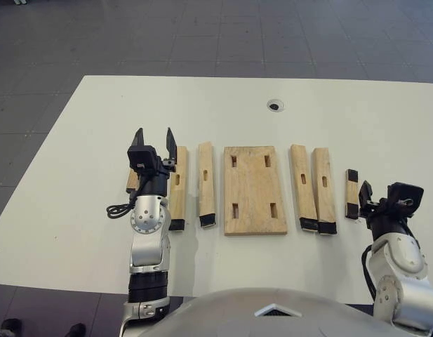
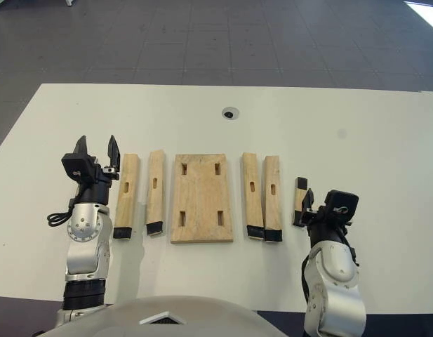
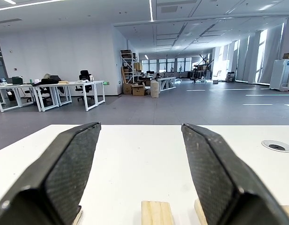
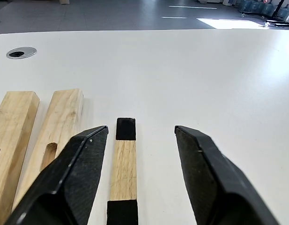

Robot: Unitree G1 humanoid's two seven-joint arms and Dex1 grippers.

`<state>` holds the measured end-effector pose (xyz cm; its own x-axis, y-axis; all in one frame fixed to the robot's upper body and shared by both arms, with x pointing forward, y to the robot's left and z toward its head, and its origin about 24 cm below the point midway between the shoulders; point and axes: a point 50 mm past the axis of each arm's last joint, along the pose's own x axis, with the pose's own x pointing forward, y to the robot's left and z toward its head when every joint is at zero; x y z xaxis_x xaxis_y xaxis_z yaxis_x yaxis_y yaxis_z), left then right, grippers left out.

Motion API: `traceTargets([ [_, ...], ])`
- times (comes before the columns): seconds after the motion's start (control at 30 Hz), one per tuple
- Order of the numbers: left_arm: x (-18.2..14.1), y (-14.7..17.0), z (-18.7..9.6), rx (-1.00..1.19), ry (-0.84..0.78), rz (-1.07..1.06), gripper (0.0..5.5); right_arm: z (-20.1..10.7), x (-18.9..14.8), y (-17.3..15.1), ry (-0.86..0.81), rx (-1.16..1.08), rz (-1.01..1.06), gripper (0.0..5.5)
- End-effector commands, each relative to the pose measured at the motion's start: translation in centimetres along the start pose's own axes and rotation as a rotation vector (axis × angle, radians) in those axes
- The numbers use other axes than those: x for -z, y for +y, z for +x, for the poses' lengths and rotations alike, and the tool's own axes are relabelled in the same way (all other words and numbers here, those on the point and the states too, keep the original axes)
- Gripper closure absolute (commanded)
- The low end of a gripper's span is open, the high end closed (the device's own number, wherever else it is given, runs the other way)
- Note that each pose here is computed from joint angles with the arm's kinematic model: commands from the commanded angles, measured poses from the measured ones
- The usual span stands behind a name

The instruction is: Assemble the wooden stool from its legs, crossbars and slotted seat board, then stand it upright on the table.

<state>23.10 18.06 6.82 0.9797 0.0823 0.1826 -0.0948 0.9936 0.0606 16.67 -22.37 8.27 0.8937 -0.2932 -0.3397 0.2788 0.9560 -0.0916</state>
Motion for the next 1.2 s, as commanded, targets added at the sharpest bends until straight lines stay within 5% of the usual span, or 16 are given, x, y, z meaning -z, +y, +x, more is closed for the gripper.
traceTargets([
  [0.03, -0.1, -0.1, 0.1, -0.012, 0.004, 0.002, 2.28, 0.7, 1.6, 0.3, 0.14, -0.03, -0.025, 2.88],
  [0.43, 0.0, 0.0, 0.1, -0.012, 0.007, 0.002, 2.28, 0.5, 5.0, 0.2, 0.338, -0.036, -0.026, 2.88],
  [0.7, 0.1, 0.1, 0.0, -0.014, 0.016, -0.002, 2.28, 0.1, 5.6, 1.0, 0.331, -0.037, 0.214, 4.21],
  [0.9, 0.0, 0.8, 0.8, -0.051, 0.025, -0.019, 2.28, 1.0, 2.0, 0.9, 0.047, -0.055, 0.17, 4.23],
  [1.0, -1.6, 1.9, 3.2, -0.013, -0.014, -0.054, 2.28, 1.6, -1.0, 1.4, -0.167, -0.128, -0.058, 4.23],
  [1.2, -3.5, -2.9, 5.6, 0.452, 0.263, -0.722, 2.28, 2.9, -5.0, 4.9, -0.416, -0.515, -0.318, 4.23],
])
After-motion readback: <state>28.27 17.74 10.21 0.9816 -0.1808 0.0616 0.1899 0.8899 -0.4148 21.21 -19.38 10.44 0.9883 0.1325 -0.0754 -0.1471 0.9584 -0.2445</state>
